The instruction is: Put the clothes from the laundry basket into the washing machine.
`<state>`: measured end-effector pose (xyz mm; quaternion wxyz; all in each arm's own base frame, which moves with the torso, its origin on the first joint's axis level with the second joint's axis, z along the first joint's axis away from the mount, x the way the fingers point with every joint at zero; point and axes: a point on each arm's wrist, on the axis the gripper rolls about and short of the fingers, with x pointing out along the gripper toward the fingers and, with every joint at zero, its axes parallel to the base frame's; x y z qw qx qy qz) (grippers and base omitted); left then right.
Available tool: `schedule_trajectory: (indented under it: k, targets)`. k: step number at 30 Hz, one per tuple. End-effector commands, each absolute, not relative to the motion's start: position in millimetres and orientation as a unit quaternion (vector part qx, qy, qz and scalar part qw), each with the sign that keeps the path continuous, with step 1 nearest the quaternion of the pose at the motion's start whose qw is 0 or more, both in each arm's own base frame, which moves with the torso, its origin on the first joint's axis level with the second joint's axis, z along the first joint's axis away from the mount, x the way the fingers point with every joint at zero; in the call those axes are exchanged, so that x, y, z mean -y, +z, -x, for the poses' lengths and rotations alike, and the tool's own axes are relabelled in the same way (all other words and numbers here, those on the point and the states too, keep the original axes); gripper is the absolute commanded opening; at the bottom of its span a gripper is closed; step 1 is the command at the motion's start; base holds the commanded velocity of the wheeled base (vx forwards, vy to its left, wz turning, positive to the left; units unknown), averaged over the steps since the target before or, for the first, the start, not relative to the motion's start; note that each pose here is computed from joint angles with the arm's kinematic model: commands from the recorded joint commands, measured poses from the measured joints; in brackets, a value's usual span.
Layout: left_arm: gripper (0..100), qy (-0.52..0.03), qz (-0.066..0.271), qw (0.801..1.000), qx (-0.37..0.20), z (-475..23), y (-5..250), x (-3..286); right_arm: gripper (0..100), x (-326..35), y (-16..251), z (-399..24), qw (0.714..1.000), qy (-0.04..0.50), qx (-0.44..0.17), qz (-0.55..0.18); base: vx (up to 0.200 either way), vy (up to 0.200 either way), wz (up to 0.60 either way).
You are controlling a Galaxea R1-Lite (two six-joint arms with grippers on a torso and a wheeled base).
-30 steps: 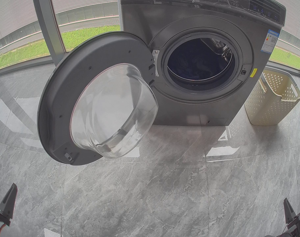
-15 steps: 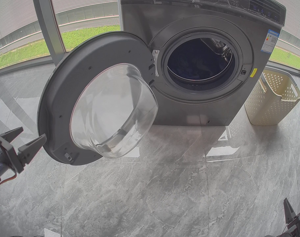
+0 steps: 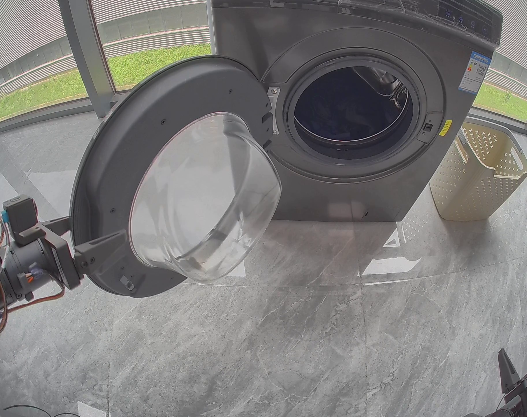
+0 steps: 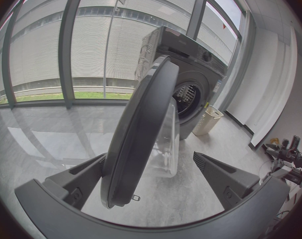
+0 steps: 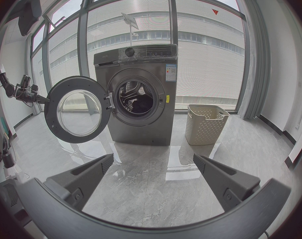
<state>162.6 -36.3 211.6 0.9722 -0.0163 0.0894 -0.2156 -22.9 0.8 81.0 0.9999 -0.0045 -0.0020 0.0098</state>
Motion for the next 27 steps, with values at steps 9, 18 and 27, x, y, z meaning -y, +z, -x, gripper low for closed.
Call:
schedule_trajectory:
  k: [9, 18, 27]
  targets:
    - [100, -0.375, 0.019, 0.924, -0.069, -116, 211, 68, 100, -1, 76, 22, 1.0, 0.01, -0.001, 0.005, 0.0, 0.0, 0.0]
    - [100, -0.31, 0.023, 0.949, -0.056, -124, 215, 52, 100, -1, 76, 22, 1.0, 0.01, -0.001, 0.005, 0.0, 0.0, 0.0]
    - [100, -0.259, 0.023, 0.964, -0.057, -136, 212, 31, 100, -1, 76, 22, 1.0, 0.01, -0.001, 0.005, 0.0, 0.0, 0.0]
